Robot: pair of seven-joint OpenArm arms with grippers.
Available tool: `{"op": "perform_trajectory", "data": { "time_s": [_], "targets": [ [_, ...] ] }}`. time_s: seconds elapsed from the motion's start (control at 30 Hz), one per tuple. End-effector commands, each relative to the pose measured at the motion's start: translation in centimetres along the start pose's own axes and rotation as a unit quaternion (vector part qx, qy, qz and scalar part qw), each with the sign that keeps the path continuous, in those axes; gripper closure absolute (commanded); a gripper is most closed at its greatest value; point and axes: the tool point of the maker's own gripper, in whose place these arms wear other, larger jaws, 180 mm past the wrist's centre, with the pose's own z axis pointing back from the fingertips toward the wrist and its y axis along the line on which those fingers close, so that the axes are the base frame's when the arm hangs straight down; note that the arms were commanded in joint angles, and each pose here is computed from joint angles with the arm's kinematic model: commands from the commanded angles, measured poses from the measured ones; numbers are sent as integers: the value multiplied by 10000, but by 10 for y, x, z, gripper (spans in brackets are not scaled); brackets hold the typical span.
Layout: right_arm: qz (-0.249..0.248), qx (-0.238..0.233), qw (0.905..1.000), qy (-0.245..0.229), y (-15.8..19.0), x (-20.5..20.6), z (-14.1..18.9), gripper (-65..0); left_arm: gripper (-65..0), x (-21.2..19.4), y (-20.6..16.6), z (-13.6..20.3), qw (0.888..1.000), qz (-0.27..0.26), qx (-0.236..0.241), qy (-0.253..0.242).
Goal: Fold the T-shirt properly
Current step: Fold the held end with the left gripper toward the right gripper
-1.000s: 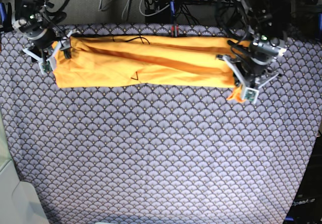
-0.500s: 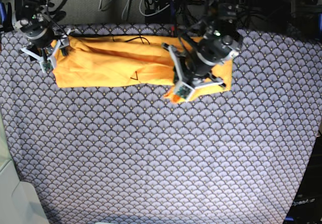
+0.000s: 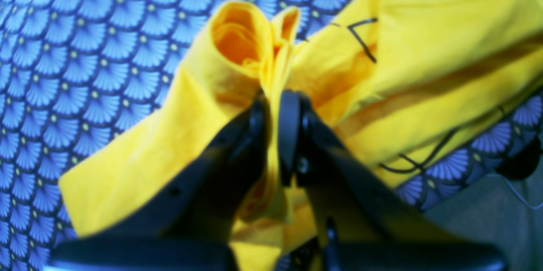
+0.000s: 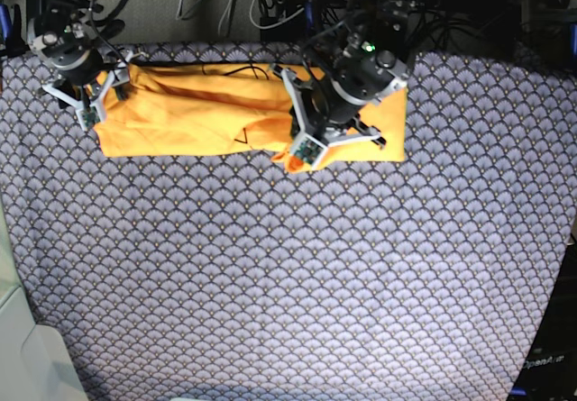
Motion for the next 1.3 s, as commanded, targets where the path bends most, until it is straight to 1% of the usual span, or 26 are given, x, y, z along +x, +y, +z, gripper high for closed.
{"op": "perform_trajectory", "data": {
  "time_s": [0.0,0.33,0.47,0.53,0.57,0.97,1.03,1.13,1.2,1.27],
  "targets": [
    [48,-92,9998,-154,-7,8,4,-343,0,15,-3,2,9996,33,-47,-281],
    [48,-92,9998,-154,-7,8,4,-343,-3,22,-22,1,9990,-91,-275,-349],
    [44,-93,9999,-138,-7,7,4,-342,-97,24,-24,0,9988,-83,-302,-378],
    [44,-91,9999,-131,-6,6,4,-342,-129,23,-25,1,9988,-118,-318,-362],
    [44,-91,9999,-131,-6,6,4,-342,-133,23,-25,1,9987,-116,-318,-378],
    [38,-82,9999,-117,-5,5,4,-342,-134,30,-39,3,9977,-141,-463,-475],
    [38,-82,9999,-117,-5,5,4,-342,-134,37,-37,6,9971,-122,-464,-596],
    [43,-83,9999,-105,-5,4,5,-342,-134,52,-34,16,9948,15,-508,-886],
    [43,-83,9999,-105,-5,4,5,-341,-134,57,-22,22,9934,234,-435,-1040],
    [43,-83,9999,-98,-5,4,4,-341,-134,57,-7,24,9926,420,-316,-1090]
  ]
}}
